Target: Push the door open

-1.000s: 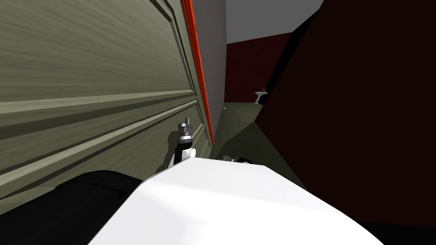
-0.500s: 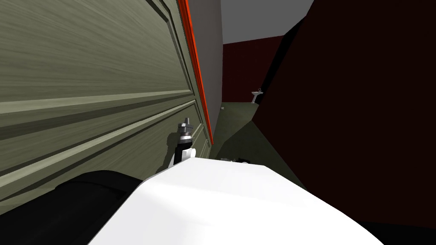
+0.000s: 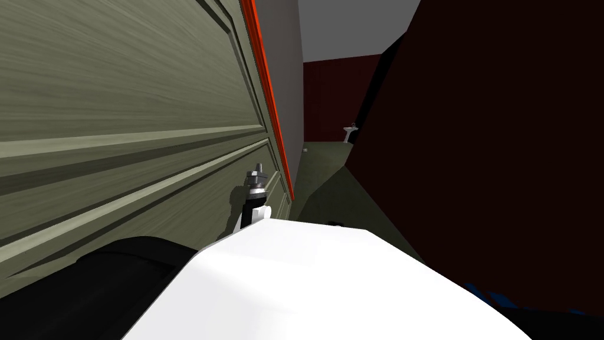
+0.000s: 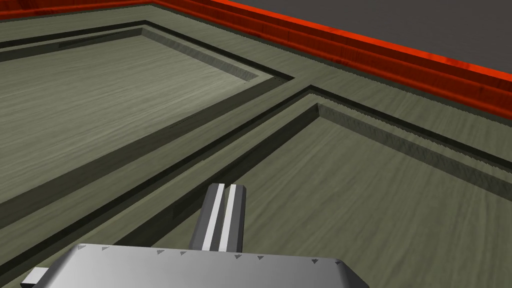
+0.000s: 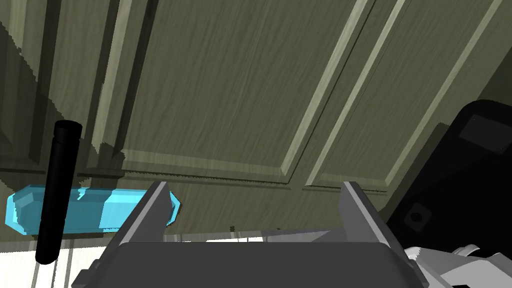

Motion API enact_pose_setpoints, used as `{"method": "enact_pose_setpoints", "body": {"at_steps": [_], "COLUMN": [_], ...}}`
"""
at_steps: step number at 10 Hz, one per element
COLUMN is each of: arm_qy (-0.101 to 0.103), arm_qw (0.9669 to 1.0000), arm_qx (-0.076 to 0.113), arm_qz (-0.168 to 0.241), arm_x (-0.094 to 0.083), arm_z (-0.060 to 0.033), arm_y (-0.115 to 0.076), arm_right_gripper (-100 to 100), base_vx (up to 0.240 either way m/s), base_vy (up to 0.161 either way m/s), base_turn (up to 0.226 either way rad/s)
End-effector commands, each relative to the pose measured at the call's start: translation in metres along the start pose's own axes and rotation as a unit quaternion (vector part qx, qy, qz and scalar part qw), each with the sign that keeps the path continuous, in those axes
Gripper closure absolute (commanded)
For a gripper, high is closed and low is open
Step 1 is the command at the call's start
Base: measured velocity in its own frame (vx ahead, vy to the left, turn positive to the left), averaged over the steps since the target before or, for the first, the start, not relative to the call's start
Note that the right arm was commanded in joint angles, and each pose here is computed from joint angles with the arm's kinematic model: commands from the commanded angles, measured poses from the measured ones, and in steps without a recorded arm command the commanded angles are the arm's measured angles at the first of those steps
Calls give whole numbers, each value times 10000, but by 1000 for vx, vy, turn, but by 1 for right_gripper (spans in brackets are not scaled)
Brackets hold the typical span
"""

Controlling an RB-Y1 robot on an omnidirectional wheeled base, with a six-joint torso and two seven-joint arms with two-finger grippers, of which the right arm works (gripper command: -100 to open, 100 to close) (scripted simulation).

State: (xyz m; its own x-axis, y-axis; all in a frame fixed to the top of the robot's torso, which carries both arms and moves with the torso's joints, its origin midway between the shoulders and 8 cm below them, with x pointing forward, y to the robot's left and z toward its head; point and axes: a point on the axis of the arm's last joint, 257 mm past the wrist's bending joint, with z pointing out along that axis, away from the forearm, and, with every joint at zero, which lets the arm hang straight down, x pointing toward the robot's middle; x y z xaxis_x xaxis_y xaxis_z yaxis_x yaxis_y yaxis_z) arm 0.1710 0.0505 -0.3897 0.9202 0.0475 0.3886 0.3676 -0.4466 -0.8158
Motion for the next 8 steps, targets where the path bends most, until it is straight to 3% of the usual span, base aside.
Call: {"method": "enact_pose_setpoints", "body": {"at_steps": [1,4,8], "arm_qy": [-108,-278,-515], "arm_qw": [9996,9973,9910], "arm_qx": [194,521,952], "arm_qz": [168,440,785], "arm_x": [-57,-153,-270], "arm_z": [38,81,117], "arm_y": [-91,-272,-519], "arm_right_gripper": [-100,-100,-100], "base_vx": [-50,-50,-47], "base_vy": [14,7,8], "base_turn": [-88,-91,-90]}}
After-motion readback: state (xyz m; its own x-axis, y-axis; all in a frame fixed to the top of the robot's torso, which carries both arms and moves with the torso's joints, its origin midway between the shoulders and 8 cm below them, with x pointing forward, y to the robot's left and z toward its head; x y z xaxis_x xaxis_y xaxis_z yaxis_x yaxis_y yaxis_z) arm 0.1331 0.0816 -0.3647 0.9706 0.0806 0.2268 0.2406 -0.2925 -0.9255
